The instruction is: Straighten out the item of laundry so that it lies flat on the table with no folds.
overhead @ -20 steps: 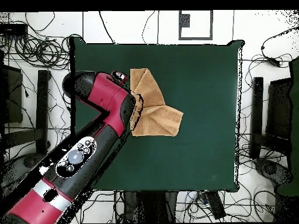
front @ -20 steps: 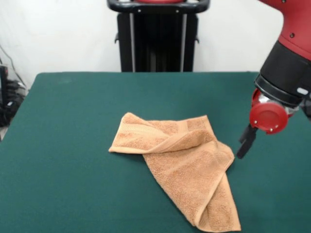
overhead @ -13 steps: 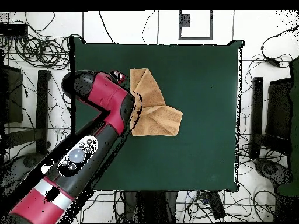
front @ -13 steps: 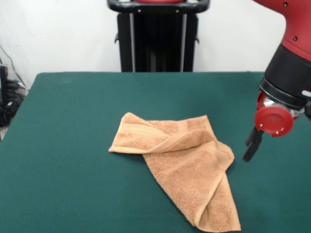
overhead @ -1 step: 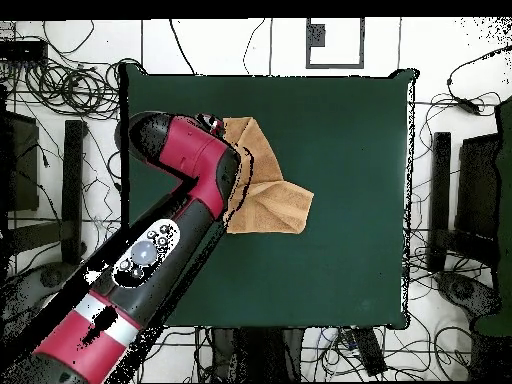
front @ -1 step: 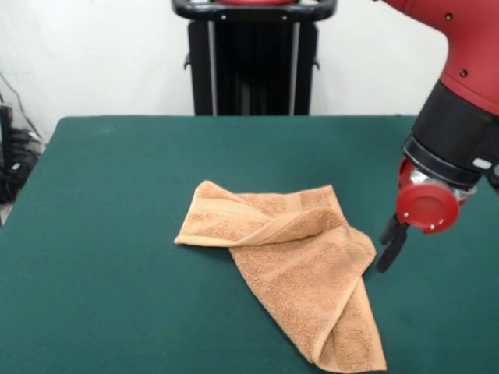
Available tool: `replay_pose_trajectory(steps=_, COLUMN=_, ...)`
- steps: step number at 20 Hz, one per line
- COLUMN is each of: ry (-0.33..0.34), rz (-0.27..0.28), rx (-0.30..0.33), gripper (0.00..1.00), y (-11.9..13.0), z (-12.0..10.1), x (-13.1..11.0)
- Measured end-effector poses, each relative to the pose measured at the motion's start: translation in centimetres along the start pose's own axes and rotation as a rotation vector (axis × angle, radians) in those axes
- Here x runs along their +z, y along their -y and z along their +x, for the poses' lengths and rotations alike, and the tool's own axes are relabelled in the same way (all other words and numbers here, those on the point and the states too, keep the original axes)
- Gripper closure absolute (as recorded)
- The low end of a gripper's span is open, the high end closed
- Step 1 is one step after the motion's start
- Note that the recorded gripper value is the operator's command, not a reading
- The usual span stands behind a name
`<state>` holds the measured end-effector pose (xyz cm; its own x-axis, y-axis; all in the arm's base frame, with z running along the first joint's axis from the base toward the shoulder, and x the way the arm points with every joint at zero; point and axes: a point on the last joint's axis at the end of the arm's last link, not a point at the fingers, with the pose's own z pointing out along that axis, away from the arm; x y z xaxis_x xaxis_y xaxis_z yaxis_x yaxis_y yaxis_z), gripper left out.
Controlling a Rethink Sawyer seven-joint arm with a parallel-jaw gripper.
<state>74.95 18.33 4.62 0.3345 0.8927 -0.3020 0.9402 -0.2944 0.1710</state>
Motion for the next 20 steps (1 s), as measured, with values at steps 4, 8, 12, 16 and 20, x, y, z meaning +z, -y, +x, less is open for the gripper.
replay_pose_trajectory(steps=4, ry=0.023, rz=-0.001, rx=-0.031, gripper=0.00, y=0.2, z=0.0, x=0.4)
replay_pose_trajectory(steps=8, ry=0.035, rz=-0.001, rx=-0.051, gripper=0.00, y=0.4, z=0.0, x=0.6)
replay_pose_trajectory(steps=12, ry=0.037, rz=0.001, rx=-0.071, gripper=0.00, y=0.6, z=0.5, x=0.8)
replay_pose_trajectory(steps=16, ry=0.021, rz=0.003, rx=-0.081, gripper=0.00, y=0.8, z=1.3, x=0.9)
replay_pose_trajectory(steps=20, ry=0.001, rz=0.017, rx=-0.089, gripper=0.00, y=1.3, z=2.0, x=1.2)
